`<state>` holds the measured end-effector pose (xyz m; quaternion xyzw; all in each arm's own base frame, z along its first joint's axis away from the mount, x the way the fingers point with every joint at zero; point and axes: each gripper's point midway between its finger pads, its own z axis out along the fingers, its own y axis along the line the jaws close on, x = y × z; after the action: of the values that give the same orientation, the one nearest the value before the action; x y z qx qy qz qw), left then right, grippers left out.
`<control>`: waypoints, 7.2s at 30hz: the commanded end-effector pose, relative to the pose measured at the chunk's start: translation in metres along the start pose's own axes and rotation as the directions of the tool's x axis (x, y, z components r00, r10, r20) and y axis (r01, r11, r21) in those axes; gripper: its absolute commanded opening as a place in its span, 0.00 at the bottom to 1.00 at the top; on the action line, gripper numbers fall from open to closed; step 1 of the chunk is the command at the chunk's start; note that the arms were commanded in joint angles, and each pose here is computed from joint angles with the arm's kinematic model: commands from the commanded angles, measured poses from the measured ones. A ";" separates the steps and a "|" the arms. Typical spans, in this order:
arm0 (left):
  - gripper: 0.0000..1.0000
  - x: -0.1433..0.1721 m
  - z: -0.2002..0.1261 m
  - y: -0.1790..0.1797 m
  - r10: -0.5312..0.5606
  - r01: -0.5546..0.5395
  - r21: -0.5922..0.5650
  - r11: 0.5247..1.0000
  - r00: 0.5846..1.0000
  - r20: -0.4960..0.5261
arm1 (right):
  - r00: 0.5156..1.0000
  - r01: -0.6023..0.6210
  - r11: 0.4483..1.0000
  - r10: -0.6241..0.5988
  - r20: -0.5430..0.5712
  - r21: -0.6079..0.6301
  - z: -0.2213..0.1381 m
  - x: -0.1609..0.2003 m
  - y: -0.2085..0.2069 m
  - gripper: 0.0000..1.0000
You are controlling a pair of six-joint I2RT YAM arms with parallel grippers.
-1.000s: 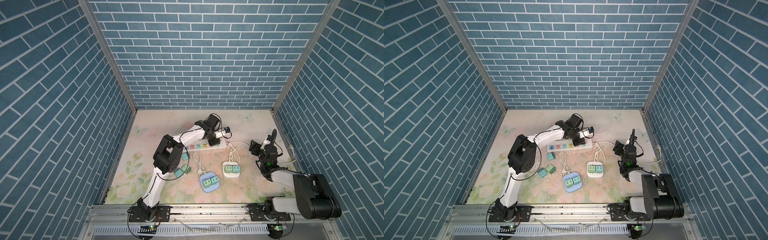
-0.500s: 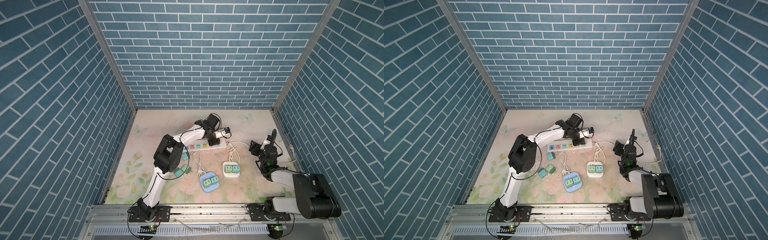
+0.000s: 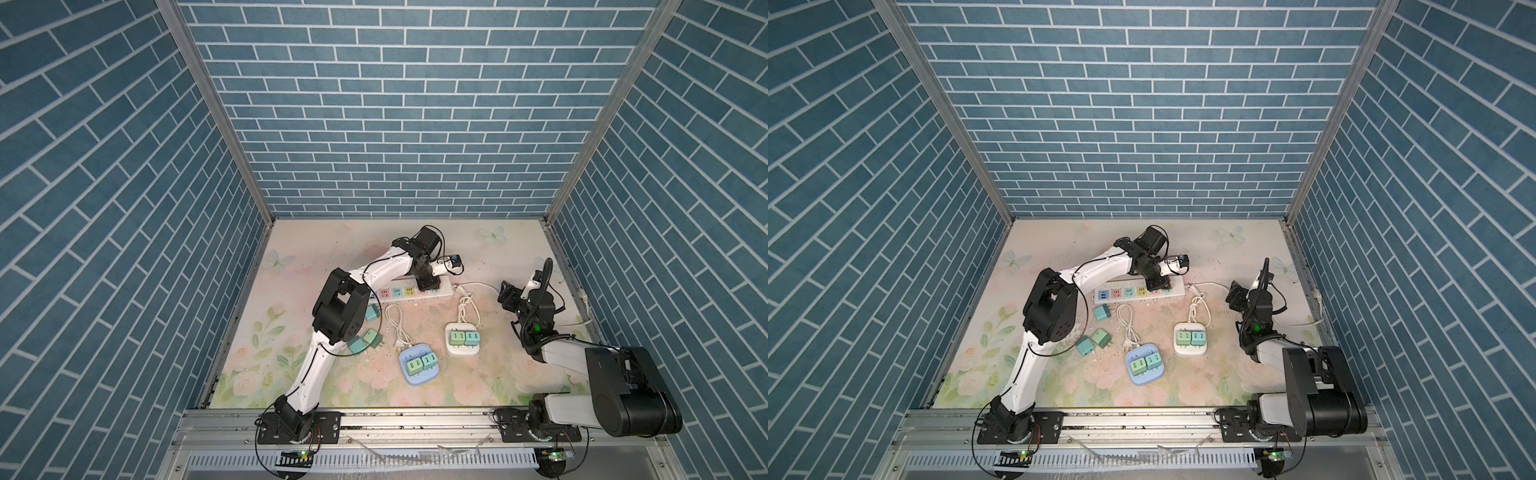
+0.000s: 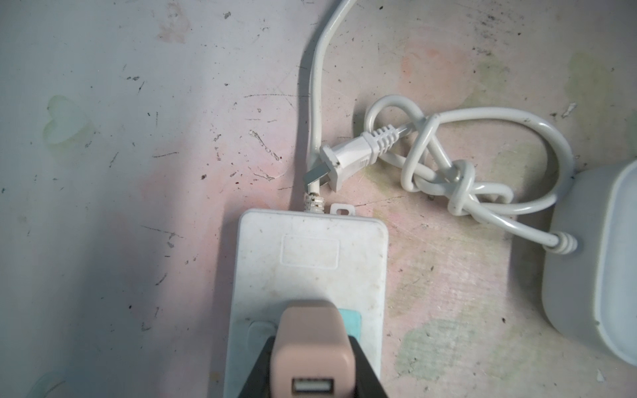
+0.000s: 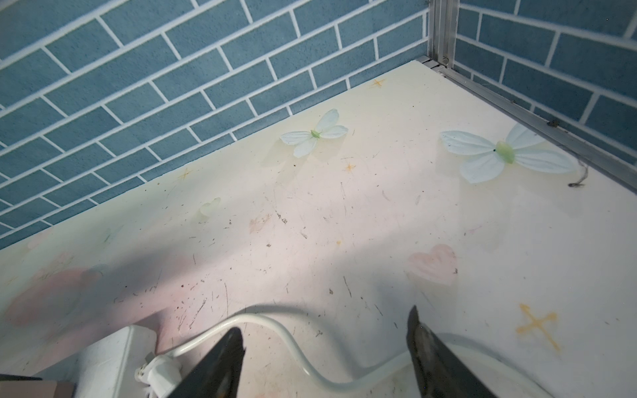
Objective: Insert plugs into power strip
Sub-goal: Insert the plug into the socket, then pick up the plug from the center of the table, then insert the plug into the socket.
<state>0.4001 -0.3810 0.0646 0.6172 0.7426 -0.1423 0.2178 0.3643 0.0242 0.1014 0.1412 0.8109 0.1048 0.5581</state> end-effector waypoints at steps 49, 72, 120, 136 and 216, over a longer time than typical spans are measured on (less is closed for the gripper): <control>1.00 0.189 -0.334 -0.083 -0.501 0.958 -0.262 0.115 0.284 0.818 | 0.839 -0.538 0.806 0.483 -0.249 -0.248 -0.031 -0.053 0.080 0.99; 1.00 0.289 -0.310 -0.104 -0.509 0.835 -0.545 -0.077 0.437 0.741 | 0.790 -0.107 0.843 -0.249 -0.560 -0.527 -0.102 0.062 0.234 0.84; 1.00 0.315 -0.313 -0.120 -0.438 0.899 -0.410 -0.153 0.310 0.844 | 0.334 0.352 0.574 -0.815 -0.474 -0.739 -0.149 0.252 0.351 0.68; 1.00 0.315 -0.313 -0.120 -0.440 0.900 -0.410 -0.151 0.310 0.843 | 0.254 0.437 0.535 -0.844 -0.472 -0.723 -0.133 0.276 0.350 0.67; 0.79 0.103 -0.328 -0.137 -0.549 0.798 0.019 0.602 0.397 0.735 | 0.364 0.912 0.065 -0.584 0.726 -0.406 -0.224 -0.018 0.355 0.00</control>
<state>0.2087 -0.1462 0.2774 0.0818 0.8164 -0.2623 0.5079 0.1942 0.3466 0.2981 -0.5529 0.5320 0.1300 0.6280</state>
